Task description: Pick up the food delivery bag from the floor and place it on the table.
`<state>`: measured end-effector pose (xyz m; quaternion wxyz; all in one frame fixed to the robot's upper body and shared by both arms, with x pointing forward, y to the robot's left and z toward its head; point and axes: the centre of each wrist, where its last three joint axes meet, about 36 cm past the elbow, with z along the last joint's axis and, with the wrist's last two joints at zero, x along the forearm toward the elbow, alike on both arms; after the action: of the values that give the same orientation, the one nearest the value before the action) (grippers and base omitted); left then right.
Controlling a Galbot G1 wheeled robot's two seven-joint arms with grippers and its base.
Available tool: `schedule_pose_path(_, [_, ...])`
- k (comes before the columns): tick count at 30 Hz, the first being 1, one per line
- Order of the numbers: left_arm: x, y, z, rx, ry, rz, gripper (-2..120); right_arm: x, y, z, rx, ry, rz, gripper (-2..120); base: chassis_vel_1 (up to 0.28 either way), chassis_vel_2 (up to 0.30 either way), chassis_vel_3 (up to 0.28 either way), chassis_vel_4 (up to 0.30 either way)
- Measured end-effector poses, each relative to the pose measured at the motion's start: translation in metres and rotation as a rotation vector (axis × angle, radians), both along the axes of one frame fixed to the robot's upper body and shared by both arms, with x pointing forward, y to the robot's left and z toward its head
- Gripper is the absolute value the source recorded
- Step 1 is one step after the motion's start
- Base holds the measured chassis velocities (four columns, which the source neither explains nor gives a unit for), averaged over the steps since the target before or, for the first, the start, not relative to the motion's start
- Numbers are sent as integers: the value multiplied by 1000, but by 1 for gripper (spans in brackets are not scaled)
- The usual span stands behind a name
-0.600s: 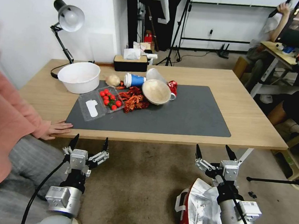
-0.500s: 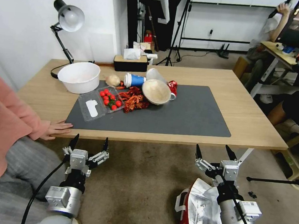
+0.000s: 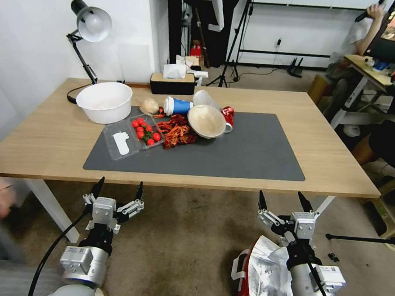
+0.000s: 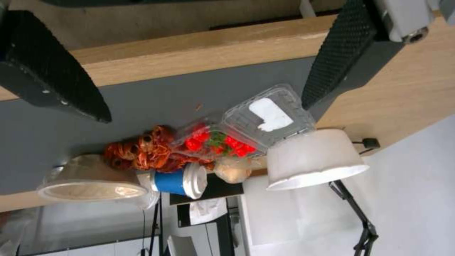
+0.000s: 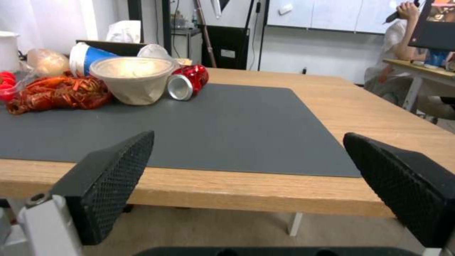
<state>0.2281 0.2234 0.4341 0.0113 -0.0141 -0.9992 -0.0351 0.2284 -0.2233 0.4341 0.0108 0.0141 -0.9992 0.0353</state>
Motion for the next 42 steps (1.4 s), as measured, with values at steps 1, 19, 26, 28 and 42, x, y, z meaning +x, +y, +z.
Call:
schedule_pose_path(1, [1, 1, 0, -1, -1, 0, 100, 3, -1, -1, -7, -9, 1, 100, 0, 0, 0, 0])
schedule_pose_path(19, [55, 66, -16, -113, -172, 4, 100, 35, -5, 9, -33, -120, 26, 100, 0, 0, 0, 0])
schedule_pose_path(26, [52, 67, -16, -77, -169, 4, 99, 34, -4, 8, -17, -129, 37, 100, 0, 0, 0, 0])
schedule_pose_path(28, [51, 67, -17, -71, -167, 5, 99, 35, -4, 7, -14, -129, 37, 100, 0, 0, 0, 0])
schedule_pose_path(42, [35, 61, 2, -25, -157, -4, 99, 36, -5, 21, 0, -167, 31, 100, 0, 0, 0, 0])
